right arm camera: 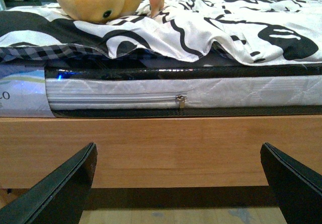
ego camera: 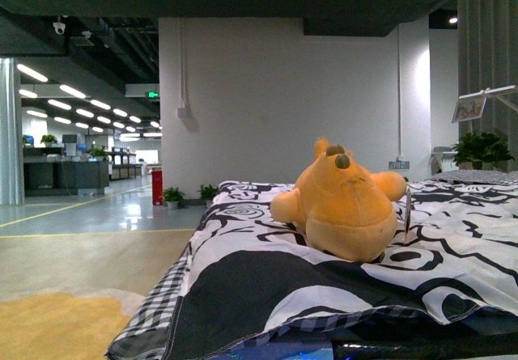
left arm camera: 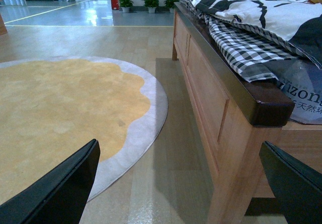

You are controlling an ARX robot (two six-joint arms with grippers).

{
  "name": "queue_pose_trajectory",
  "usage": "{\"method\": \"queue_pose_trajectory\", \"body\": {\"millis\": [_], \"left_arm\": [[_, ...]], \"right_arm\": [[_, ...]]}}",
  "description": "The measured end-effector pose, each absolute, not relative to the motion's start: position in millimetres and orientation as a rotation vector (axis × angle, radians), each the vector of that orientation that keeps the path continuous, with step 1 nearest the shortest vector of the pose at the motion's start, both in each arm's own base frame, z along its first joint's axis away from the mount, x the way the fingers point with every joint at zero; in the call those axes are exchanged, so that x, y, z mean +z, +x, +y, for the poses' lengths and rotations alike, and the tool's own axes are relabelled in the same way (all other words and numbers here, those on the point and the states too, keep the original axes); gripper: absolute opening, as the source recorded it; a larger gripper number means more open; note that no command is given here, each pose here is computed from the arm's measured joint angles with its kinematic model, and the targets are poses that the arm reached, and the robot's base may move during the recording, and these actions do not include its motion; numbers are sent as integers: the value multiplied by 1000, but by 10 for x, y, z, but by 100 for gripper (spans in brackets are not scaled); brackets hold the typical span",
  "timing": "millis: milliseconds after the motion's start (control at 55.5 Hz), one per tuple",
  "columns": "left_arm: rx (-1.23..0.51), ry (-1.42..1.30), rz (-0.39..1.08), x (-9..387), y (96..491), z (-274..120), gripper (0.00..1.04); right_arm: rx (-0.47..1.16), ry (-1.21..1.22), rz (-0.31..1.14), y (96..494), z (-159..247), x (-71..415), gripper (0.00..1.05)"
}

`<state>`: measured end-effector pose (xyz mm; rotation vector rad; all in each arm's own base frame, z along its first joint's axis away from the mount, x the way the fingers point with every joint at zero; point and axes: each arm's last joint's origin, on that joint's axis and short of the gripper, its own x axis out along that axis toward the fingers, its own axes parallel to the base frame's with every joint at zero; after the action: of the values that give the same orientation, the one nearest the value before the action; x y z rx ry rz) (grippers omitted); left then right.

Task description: Put away toys

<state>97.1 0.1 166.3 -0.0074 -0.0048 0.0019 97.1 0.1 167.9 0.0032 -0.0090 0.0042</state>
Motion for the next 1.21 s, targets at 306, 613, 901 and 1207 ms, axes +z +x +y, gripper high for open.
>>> {"method": "queue_pose_trajectory", "body": {"millis": [306, 613, 901, 1207], "left_arm": [[1, -7, -5, 1663, 971, 0, 98], [1, -7, -5, 1663, 971, 0, 98], [0, -7, -5, 1663, 971, 0, 98], [1, -7, -5, 1663, 971, 0, 98]], "right_arm": [[4, 3, -9, 970, 1, 1680, 98], [-131, 21, 33, 978, 1, 1643, 98], [-130, 67, -14, 1075, 126, 1832, 98], [2, 83, -118, 1380, 462, 2180, 98]]}}
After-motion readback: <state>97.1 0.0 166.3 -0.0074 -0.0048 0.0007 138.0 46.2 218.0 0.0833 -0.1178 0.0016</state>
